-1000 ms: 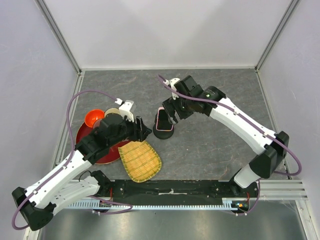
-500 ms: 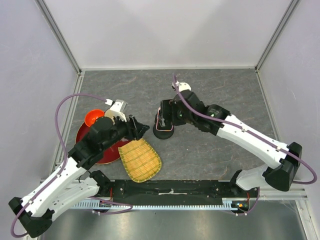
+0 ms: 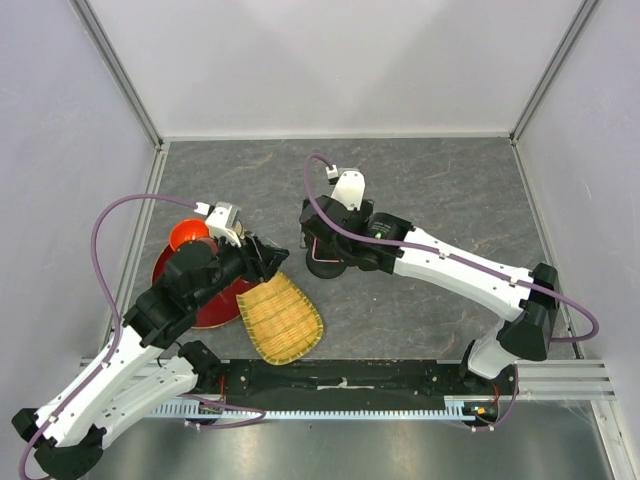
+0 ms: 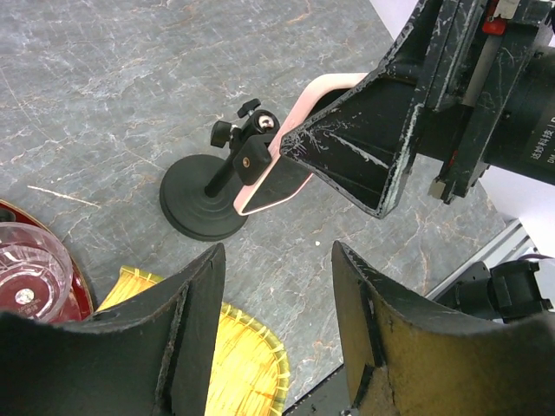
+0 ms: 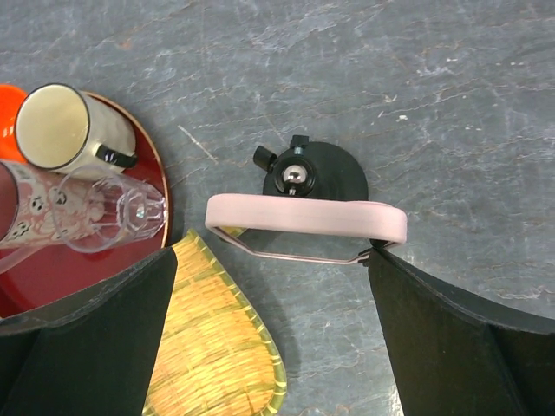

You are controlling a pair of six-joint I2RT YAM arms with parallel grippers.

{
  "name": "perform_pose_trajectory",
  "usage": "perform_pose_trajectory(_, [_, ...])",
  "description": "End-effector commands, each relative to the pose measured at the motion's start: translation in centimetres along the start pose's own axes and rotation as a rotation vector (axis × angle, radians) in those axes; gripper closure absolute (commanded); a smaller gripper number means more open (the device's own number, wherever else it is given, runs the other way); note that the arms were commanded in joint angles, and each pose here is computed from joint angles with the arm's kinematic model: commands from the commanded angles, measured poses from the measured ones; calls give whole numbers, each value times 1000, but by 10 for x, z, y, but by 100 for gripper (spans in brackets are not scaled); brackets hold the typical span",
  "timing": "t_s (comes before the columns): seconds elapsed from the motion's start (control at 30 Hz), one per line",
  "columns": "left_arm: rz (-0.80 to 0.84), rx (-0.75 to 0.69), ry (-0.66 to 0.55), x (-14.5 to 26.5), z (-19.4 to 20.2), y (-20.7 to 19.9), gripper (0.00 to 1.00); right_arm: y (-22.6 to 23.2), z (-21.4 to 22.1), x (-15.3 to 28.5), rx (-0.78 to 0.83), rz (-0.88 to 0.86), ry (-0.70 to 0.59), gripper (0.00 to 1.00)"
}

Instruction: Place the phone on the phone stand

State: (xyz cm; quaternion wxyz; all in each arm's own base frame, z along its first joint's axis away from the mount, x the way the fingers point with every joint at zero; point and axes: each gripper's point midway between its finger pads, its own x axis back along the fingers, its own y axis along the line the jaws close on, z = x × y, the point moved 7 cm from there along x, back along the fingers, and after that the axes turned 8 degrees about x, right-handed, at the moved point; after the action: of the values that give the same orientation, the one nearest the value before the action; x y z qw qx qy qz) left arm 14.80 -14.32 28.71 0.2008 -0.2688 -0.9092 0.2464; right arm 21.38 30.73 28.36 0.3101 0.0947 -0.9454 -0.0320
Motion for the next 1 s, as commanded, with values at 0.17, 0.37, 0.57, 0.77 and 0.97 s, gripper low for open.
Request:
perform_pose_trajectory(0.17, [6, -18, -62, 8, -19, -7, 42, -9, -5, 3, 2, 132, -33, 2])
perform_pose_trajectory(0.37, [6, -25, -60, 7, -19, -8, 43, -8, -4, -1, 24, 125, -43, 2])
perform_pose_trajectory(0.57, [14, -25, -56, 7, -19, -9, 43, -5, -14, -12, 14, 97, -78, 2])
perform_pose_trajectory(0.77, [2, -21, -62, 11, -18, -6, 43, -4, -19, -21, 41, 94, -99, 5])
perform_pose_trajectory(0.97, [4, -24, -63, 9, -18, -7, 43, -5, -13, -30, 71, 137, -100, 13])
